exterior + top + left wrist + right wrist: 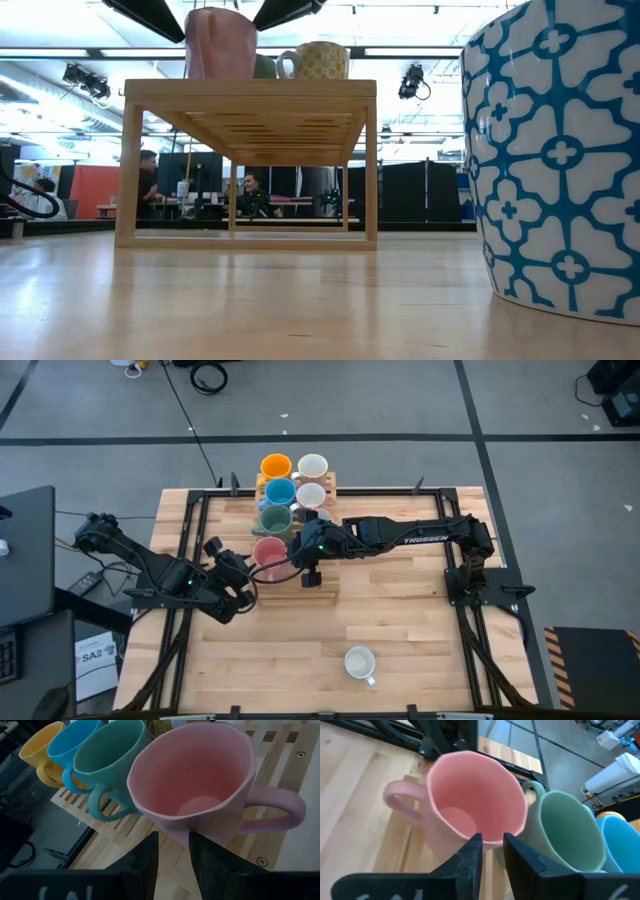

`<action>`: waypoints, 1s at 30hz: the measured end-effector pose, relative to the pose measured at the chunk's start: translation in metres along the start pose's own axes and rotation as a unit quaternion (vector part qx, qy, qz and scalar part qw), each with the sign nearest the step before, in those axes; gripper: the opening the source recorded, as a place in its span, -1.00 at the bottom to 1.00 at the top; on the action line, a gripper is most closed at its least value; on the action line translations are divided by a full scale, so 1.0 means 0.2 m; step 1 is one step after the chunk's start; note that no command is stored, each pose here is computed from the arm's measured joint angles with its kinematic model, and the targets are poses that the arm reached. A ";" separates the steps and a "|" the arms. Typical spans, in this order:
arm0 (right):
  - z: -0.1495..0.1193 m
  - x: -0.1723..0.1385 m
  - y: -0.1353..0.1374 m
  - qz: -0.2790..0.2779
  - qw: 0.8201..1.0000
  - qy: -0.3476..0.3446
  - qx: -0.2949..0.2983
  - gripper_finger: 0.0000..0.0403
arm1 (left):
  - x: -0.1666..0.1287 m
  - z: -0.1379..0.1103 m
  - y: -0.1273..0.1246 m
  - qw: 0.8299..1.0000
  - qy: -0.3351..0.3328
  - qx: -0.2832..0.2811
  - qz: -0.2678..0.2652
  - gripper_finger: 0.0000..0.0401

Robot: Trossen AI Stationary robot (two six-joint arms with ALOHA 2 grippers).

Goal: Place coffee mugs
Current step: Put the pink mug on the shelf

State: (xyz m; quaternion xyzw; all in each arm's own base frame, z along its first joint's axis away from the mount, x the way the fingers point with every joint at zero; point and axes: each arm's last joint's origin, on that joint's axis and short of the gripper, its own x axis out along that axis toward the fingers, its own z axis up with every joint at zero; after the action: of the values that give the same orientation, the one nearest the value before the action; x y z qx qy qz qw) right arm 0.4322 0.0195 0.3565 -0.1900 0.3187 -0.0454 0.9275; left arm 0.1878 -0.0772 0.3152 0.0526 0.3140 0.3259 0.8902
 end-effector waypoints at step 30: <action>-0.02 0.02 -0.04 -0.058 0.997 0.027 -0.029 -0.64 | 0.00 -0.01 -0.01 0.999 0.027 -0.004 -0.032 -0.42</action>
State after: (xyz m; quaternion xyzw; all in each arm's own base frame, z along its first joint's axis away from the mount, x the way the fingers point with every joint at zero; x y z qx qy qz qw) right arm 0.4326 0.0104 0.3545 -0.2342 0.3336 -0.0951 0.9082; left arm 0.1885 -0.0791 0.3136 0.0300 0.3377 0.2996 0.8918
